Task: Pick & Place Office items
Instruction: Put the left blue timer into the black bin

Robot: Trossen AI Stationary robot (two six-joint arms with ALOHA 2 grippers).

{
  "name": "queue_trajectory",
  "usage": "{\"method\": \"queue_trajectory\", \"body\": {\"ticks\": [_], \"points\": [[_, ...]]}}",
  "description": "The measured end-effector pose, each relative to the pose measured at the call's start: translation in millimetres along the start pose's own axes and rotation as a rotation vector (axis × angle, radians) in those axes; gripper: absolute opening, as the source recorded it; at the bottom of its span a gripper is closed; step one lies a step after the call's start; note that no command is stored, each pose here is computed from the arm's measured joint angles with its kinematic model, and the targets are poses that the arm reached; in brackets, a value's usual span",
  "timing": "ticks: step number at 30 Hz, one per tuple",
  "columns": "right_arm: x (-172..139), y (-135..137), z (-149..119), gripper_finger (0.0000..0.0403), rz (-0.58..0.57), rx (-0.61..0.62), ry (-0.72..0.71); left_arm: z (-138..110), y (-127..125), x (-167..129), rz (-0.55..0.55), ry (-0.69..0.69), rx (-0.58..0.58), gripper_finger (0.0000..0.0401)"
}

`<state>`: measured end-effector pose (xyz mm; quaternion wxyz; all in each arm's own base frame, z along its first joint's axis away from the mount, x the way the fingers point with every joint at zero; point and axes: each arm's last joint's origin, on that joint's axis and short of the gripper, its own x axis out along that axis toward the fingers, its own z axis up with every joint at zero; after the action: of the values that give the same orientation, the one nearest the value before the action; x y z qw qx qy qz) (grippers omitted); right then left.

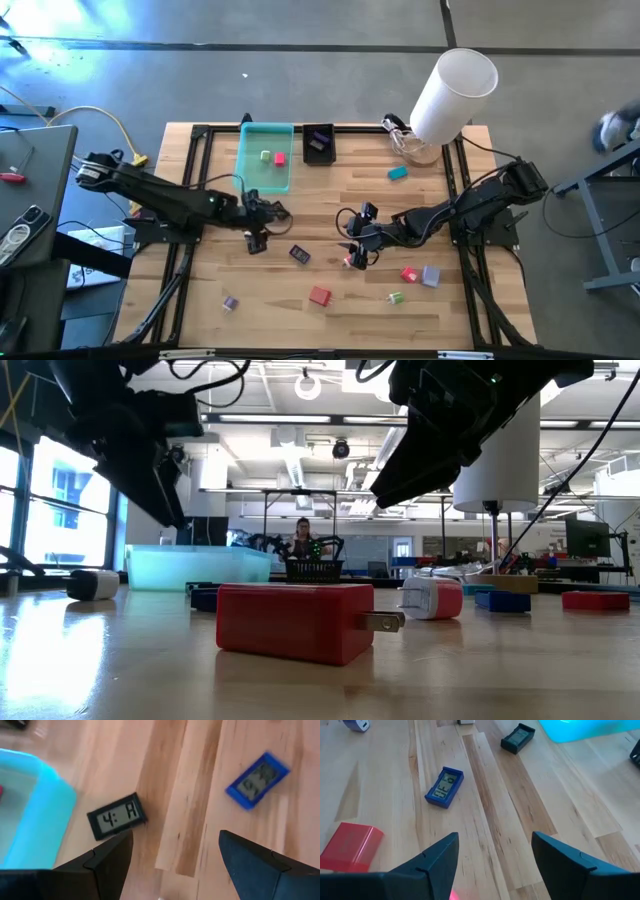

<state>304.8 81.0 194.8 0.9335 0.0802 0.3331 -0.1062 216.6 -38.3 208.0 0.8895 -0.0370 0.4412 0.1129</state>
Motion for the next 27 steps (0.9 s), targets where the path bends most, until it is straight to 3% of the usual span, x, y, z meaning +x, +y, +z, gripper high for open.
{"method": "queue_trajectory", "body": {"ticks": [8,17,27], "points": [[0,0,0,0.0239,0.0,0.0,-0.005,-6,-22,34,-0.041,0.067,0.436,0.0287],[0,0,2,0.0239,0.003,0.0,-0.016,-3,-38,57,-0.076,0.002,0.434,0.0287],[0,1,2,0.0239,0.005,-0.002,-0.021,-1,-48,57,-0.147,-0.048,0.4,0.0287]]}}
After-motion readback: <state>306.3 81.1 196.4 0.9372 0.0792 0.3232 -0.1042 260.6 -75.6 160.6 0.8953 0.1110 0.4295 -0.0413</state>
